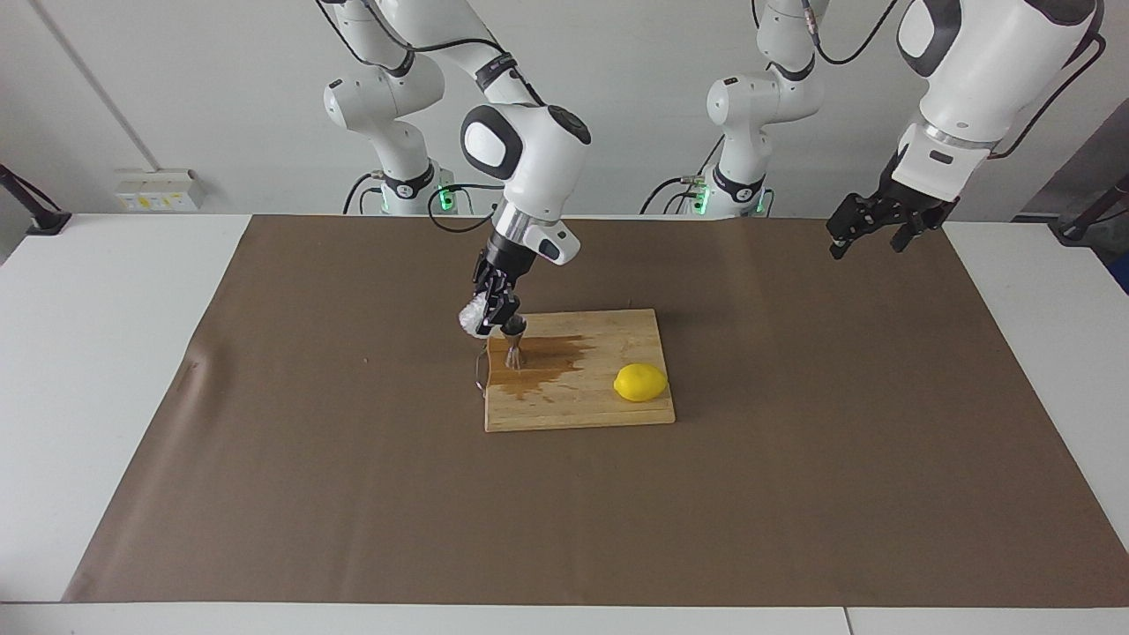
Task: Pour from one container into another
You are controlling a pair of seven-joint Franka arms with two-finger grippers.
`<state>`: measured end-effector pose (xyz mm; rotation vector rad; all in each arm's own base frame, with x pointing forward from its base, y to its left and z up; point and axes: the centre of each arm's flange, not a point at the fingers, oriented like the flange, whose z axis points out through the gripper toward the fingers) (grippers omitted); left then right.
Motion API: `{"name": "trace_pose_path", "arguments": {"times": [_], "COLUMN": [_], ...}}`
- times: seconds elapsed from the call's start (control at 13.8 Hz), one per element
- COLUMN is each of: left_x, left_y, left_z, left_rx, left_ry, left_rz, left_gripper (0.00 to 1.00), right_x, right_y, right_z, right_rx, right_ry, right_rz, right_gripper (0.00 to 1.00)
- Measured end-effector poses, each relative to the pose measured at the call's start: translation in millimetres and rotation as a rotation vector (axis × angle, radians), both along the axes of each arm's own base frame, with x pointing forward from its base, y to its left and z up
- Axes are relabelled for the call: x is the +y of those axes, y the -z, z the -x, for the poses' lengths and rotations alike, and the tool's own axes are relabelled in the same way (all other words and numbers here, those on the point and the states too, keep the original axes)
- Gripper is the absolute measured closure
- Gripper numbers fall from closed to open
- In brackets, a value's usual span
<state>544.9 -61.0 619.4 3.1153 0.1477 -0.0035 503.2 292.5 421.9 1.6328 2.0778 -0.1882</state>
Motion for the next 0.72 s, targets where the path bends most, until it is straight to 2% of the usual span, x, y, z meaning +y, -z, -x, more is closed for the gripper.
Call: {"name": "trace_pose_path", "arguments": {"times": [0.36,0.72], "left_x": [0.0,0.0], "left_y": [0.0,0.0], "left_z": [0.0,0.0], "left_rx": [0.000,0.000], "left_ry": [0.000,0.000], "left_rz": [0.000,0.000], "left_gripper": [0.00,0.00], "right_x": [-14.3,-74.1], "right_y": [-7.5,-6.4], "right_z": [-7.3,-33.4], "right_rx": [0.066,0.185], "right_ry": [0.082,0.124], "right_rz": [-0.083,-0.187], "right_gripper": [0.50,0.50]}}
